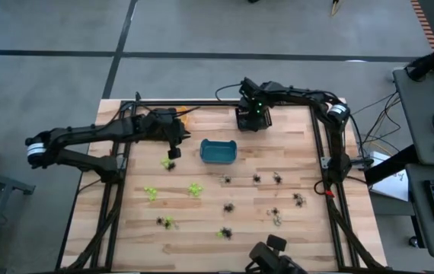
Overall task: Sort Halloween decoration
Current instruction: Put the white skull toy into the black bin, then put the black spider toy into the yellow bin
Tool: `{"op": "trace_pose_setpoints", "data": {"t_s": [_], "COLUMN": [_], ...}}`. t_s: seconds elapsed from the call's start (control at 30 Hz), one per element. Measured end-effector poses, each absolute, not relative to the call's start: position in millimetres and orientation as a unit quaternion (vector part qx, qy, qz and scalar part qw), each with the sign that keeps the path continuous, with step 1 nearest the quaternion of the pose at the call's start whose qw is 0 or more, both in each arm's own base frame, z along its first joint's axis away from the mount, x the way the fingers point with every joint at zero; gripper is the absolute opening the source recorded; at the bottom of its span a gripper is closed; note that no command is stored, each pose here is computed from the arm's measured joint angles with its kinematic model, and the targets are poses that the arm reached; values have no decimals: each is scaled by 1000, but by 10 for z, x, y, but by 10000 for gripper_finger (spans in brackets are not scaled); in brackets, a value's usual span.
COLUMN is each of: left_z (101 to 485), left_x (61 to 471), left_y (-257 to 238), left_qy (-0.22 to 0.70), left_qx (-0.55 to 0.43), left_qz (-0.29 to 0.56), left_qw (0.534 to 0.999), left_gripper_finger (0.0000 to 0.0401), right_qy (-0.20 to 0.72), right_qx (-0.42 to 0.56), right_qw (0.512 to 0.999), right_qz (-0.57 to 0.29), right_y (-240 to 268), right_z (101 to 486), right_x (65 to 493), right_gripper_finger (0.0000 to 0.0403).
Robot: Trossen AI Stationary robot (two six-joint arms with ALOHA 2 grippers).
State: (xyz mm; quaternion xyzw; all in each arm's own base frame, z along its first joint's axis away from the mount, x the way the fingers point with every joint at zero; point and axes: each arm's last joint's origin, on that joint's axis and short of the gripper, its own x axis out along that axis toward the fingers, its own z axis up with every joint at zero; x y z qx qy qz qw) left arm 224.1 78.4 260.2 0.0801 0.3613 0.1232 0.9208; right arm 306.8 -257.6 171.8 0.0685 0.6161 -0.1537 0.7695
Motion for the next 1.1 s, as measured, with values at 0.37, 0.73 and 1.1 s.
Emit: {"op": "trace_pose_setpoints", "data": {"t_s": [0.37,0.73,1.1], "left_z": [2535,2403,2336], "left_x": [2204,2026,1953], "left_y": [777,714,460], "left_qy": [395,472,515], "left_qx": [62,-108,-298], "left_qz": [120,178,196], "left_qw": [909,856,780], "left_gripper_finger": [37,37,37], "right_qy": [599,518,391], "right_qx": [60,108,87], "right_qw": [782,835,911], "right_qz": [-163,-151,-96], "right_y": [-2567,-2373,-1960], "right_z": [1876,2481,3002], "right_x": [3055,2899,2790], "right_gripper_finger": [140,143,143]}}
